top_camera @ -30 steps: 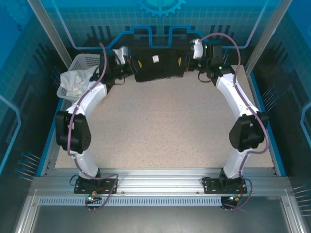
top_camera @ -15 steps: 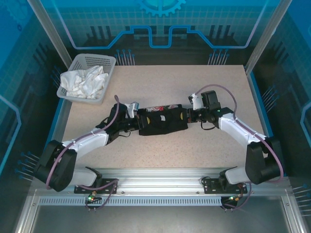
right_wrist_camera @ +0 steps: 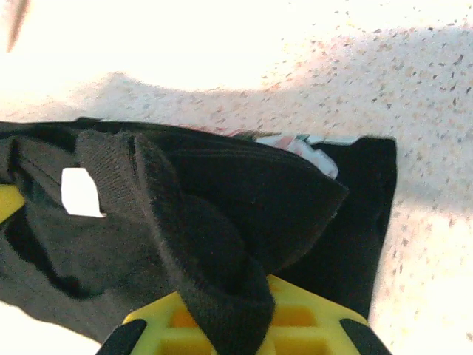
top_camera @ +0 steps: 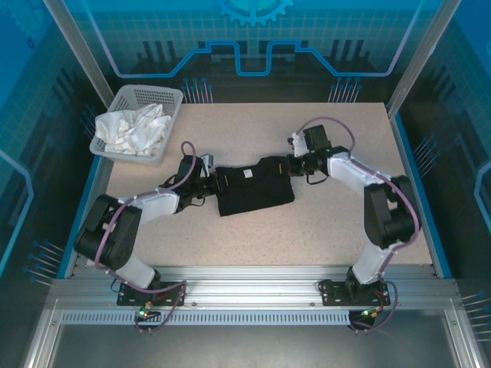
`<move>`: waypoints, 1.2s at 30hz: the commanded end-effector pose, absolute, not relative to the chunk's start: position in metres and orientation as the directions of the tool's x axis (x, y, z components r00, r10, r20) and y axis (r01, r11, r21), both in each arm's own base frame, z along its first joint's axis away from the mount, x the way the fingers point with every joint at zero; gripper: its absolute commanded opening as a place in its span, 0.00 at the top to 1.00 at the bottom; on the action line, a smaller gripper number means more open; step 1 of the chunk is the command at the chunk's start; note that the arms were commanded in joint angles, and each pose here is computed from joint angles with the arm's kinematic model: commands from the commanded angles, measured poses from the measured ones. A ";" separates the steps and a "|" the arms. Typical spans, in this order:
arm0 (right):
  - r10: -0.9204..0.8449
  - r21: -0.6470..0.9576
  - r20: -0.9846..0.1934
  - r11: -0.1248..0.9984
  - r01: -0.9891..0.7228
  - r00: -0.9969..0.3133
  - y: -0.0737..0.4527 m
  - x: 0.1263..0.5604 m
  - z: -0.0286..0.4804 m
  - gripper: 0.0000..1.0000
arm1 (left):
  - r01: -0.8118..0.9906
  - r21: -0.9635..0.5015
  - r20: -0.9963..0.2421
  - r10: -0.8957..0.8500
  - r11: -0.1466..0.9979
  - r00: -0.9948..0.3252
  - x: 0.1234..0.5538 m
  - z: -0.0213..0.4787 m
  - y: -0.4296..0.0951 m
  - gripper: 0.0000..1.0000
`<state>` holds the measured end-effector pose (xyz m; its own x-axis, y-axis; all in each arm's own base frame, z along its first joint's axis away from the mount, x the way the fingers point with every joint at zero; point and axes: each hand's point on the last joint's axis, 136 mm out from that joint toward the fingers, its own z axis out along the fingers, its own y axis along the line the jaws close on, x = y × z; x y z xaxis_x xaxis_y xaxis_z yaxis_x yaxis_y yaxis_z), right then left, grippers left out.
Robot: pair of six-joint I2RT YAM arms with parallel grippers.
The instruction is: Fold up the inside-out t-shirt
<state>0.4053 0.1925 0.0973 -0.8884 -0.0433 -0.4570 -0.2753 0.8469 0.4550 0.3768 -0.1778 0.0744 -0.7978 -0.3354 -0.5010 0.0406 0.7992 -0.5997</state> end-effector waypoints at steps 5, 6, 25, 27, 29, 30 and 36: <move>-0.072 0.352 -0.303 0.918 -0.182 -0.950 0.187 0.431 0.037 0.73 | -0.045 -0.554 -0.489 -0.369 0.831 -0.790 0.421 0.044 -0.160 0.73; -0.077 0.346 -0.306 0.919 -0.186 -0.949 0.187 0.433 0.038 0.70 | -0.051 -0.557 -0.490 -0.377 0.829 -0.786 0.422 0.045 -0.158 0.70; -0.064 0.417 -0.255 0.893 -0.170 -0.965 0.182 0.390 0.055 0.23 | -0.115 -0.648 -0.266 -0.365 0.753 -0.892 0.362 0.029 -0.176 0.41; -0.063 0.437 -0.232 0.885 -0.162 -0.971 0.187 0.392 0.048 0.21 | -0.127 -0.647 -0.248 -0.365 0.752 -0.897 0.361 0.020 -0.178 0.46; -0.064 0.454 -0.202 0.878 -0.151 -0.977 0.192 0.392 0.040 0.20 | -0.143 -0.644 -0.229 -0.367 0.752 -0.902 0.359 0.012 -0.179 0.53; -0.066 0.457 -0.191 0.877 -0.148 -0.979 0.193 0.391 0.037 0.20 | -0.147 -0.642 -0.225 -0.368 0.753 -0.902 0.358 0.009 -0.178 0.56; -0.080 0.495 -0.147 0.857 -0.143 -0.986 0.209 0.387 0.026 0.28 | -0.155 -0.646 -0.203 -0.363 0.748 -0.909 0.351 -0.001 -0.180 0.71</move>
